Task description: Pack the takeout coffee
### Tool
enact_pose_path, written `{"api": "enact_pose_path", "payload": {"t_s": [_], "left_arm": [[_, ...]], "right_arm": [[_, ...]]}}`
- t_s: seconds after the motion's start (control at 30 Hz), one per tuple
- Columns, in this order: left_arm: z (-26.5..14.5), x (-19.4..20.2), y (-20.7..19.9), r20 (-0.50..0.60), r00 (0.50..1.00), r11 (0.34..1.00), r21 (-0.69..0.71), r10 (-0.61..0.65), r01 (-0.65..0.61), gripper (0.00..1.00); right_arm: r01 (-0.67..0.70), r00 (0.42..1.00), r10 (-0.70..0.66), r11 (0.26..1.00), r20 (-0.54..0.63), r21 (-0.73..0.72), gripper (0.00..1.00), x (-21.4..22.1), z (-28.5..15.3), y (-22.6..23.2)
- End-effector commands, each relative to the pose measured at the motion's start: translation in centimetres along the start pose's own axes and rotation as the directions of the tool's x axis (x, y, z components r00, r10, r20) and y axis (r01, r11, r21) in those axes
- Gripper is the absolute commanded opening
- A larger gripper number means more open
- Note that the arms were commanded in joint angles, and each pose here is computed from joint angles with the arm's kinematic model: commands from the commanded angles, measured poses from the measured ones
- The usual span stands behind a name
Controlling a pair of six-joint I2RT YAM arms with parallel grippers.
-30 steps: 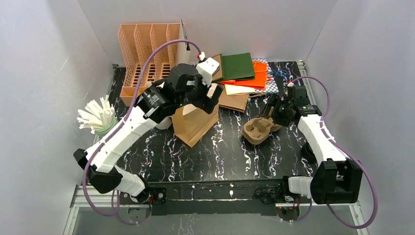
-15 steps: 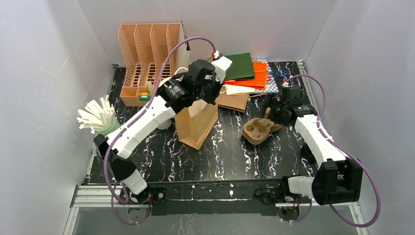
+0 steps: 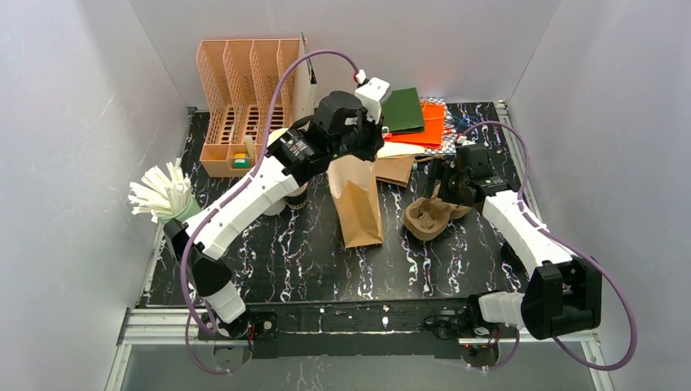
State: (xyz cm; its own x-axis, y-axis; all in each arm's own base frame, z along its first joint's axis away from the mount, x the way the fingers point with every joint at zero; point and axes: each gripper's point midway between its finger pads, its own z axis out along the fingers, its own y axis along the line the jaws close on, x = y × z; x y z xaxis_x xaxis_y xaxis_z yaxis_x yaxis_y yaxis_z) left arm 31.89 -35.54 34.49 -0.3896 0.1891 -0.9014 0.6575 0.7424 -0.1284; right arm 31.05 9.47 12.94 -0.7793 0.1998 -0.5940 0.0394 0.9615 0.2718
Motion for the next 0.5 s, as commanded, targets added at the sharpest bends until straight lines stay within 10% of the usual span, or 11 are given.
{"api": "enact_pose_path", "payload": {"t_s": [0.0, 0.47], "left_arm": [[0.2, -1.8, -0.8, 0.064, 0.997, 0.999, 0.039, -0.032, 0.029, 0.1], [-4.6, -4.5, -3.2, 0.144, 0.986, 0.983, 0.176, -0.08, 0.054, 0.63]], "right_arm": [[0.029, 1.0, -0.029, 0.999, 0.007, 0.02, 0.93, 0.0, 1.0, -0.2], [-0.119, 0.985, 0.118, 0.993, -0.126, -0.001, 0.97, 3.5, 0.9, 0.6]]}}
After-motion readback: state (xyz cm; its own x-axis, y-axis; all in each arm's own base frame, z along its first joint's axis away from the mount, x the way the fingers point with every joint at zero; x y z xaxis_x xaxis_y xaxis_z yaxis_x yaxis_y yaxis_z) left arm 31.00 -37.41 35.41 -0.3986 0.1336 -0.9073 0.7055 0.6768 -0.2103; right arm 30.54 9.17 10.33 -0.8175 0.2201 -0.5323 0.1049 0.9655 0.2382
